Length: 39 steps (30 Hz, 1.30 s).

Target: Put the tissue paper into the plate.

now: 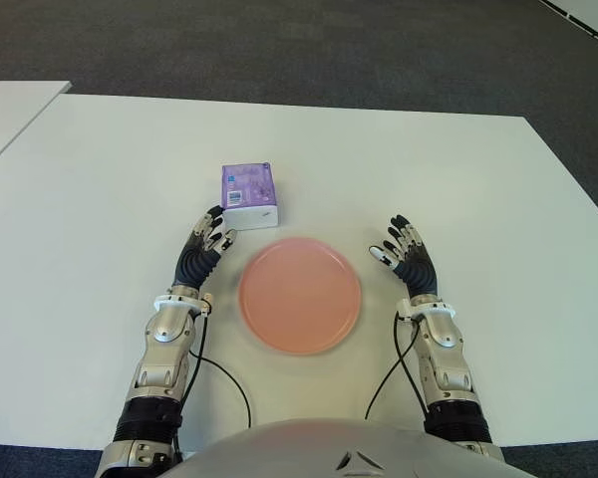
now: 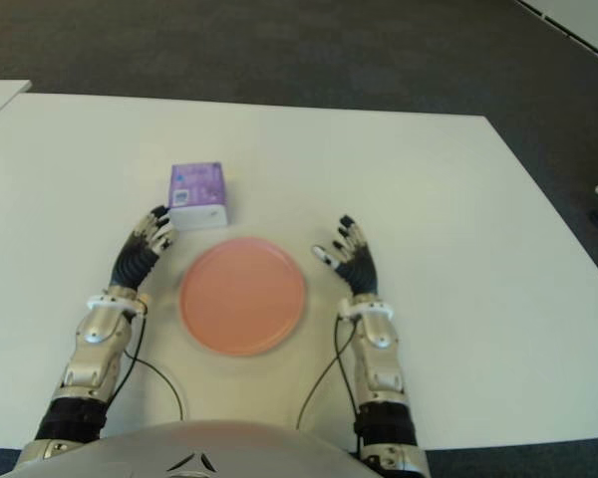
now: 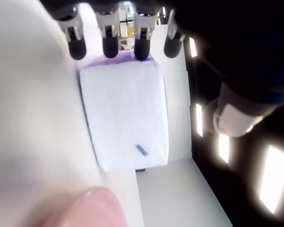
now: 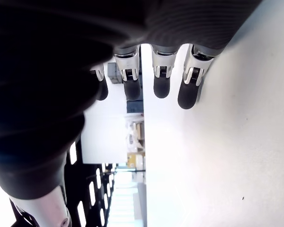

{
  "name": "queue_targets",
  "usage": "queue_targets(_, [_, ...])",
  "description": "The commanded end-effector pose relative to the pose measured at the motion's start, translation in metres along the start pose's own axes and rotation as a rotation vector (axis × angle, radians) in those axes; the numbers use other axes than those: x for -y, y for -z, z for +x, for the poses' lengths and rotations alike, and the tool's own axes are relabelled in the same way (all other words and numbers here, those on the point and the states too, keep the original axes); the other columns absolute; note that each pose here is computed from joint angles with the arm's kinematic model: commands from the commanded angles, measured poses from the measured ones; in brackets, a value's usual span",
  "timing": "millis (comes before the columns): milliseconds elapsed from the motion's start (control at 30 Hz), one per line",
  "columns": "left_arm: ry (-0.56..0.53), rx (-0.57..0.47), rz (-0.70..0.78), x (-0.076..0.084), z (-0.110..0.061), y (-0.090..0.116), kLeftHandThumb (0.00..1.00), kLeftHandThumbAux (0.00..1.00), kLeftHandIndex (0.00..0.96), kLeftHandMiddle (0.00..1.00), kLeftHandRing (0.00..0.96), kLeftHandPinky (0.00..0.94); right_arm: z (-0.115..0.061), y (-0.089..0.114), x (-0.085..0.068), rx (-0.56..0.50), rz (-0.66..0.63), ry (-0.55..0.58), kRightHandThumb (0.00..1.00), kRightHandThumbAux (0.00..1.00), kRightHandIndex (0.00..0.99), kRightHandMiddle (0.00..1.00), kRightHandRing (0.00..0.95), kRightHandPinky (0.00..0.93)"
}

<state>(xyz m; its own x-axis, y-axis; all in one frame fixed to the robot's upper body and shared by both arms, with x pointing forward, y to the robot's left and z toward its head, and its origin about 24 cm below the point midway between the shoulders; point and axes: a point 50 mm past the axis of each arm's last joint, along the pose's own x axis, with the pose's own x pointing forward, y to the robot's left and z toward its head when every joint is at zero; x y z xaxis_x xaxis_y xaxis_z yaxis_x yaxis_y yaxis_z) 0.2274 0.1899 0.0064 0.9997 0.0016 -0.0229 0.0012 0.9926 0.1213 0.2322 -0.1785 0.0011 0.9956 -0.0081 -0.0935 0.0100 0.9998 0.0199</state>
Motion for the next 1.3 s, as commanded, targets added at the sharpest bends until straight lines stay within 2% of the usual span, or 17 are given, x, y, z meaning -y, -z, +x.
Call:
queue_targets(33, [-0.004,-0.022,0.001,-0.001,0.000,0.003,0.000,0.529,0.000,0.000,0.000,0.000,-0.012,0.026,0.000,-0.144,0.015,0.010,0.037,0.788,0.000,0.021,0.018,0.063])
queue_targets(567, [0.007,-0.010,0.009,-0.002,0.001,0.004,0.000,0.504,0.000,0.000,0.000,0.000,-0.011,0.026,0.000,-0.140,0.014,0.012,0.040,0.790,0.000,0.019,0.018,0.066])
queue_targets(1000, [-0.044,0.017,0.003,-0.006,0.009,-0.003,0.000,0.555,0.000,0.000,0.000,0.000,-0.009,0.027,-0.001,-0.137,0.012,0.013,0.037,0.792,0.000,0.018,0.019,0.068])
queue_targets(1067, [-0.056,0.029,0.009,-0.008,0.011,-0.006,0.000,0.566,0.000,0.000,0.000,0.000,-0.008,0.027,-0.002,-0.137,0.012,0.014,0.037,0.792,0.000,0.018,0.019,0.069])
queue_targets(1167, [-0.090,0.070,0.033,-0.024,0.018,-0.019,0.000,0.582,0.000,0.000,0.000,0.000,-0.007,0.027,-0.002,-0.135,0.011,0.014,0.035,0.795,0.002,0.018,0.019,0.069])
queue_targets(1233, [-0.132,0.136,0.083,-0.041,0.028,-0.034,0.000,0.584,0.000,0.000,0.000,0.000,-0.007,0.027,-0.002,-0.135,0.010,0.014,0.034,0.796,0.002,0.018,0.019,0.069])
queue_targets(1300, [-0.152,0.176,0.116,-0.048,0.034,-0.043,0.000,0.584,0.000,0.000,0.000,0.000,-0.006,0.027,-0.002,-0.135,0.010,0.014,0.033,0.796,0.003,0.018,0.019,0.069])
